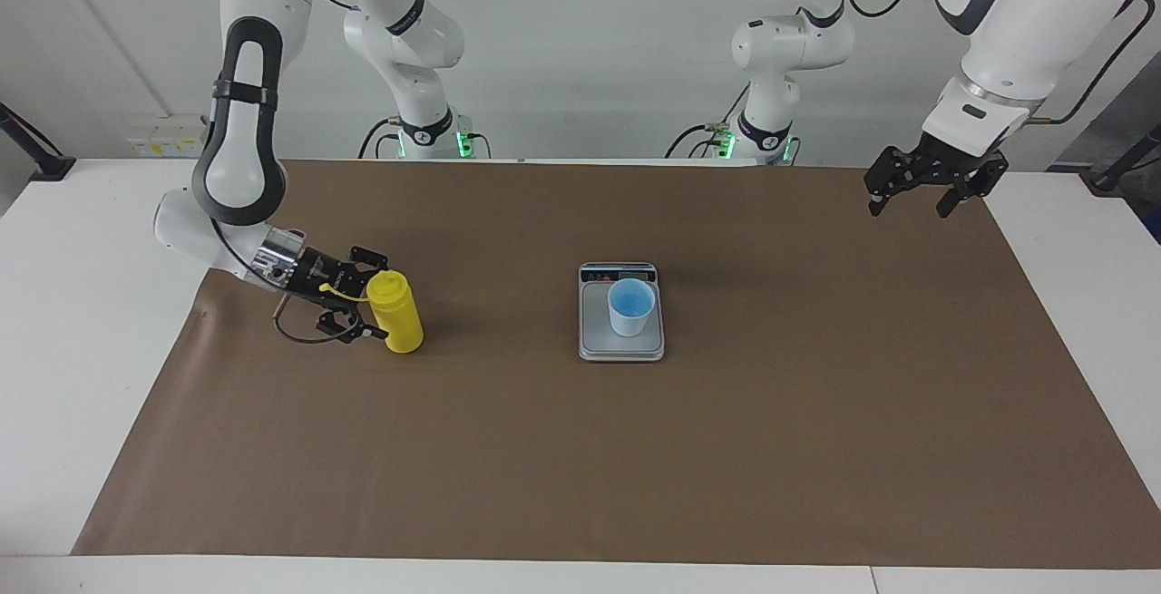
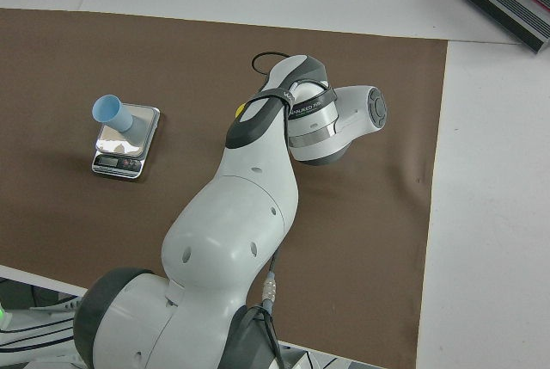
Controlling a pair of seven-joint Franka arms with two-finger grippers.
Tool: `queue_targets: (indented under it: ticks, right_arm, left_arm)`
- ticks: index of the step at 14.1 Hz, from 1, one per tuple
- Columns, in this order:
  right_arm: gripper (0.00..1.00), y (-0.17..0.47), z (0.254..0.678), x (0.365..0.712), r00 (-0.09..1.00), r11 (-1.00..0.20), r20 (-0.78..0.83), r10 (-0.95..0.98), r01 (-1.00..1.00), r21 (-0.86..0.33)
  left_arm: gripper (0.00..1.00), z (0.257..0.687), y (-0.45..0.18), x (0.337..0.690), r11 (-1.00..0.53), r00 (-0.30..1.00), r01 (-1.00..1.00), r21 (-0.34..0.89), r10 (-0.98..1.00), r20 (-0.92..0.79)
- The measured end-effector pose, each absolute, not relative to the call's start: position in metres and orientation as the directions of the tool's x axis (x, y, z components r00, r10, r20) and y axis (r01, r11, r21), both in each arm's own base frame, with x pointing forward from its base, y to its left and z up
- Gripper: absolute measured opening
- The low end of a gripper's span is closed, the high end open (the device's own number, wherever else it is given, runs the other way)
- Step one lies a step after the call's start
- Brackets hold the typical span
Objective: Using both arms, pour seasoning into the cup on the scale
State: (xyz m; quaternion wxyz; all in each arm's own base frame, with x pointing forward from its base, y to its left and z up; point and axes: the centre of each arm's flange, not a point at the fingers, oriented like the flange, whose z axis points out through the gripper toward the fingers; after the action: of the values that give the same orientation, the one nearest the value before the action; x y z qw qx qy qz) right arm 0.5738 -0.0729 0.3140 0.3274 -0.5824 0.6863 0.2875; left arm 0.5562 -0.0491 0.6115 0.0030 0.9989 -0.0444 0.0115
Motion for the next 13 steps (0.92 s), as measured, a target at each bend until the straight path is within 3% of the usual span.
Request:
queue_targets:
  ticks: [13]
  right_arm:
    - [1.00, -0.108, 0.393, 0.582, 0.136, -0.064, -0.431, -0.892, -0.982, -0.176]
  left_arm:
    - [1.00, 0.612, -0.049, 0.556, -0.996, 0.996, -0.089, 0.005, -0.089, 0.023]
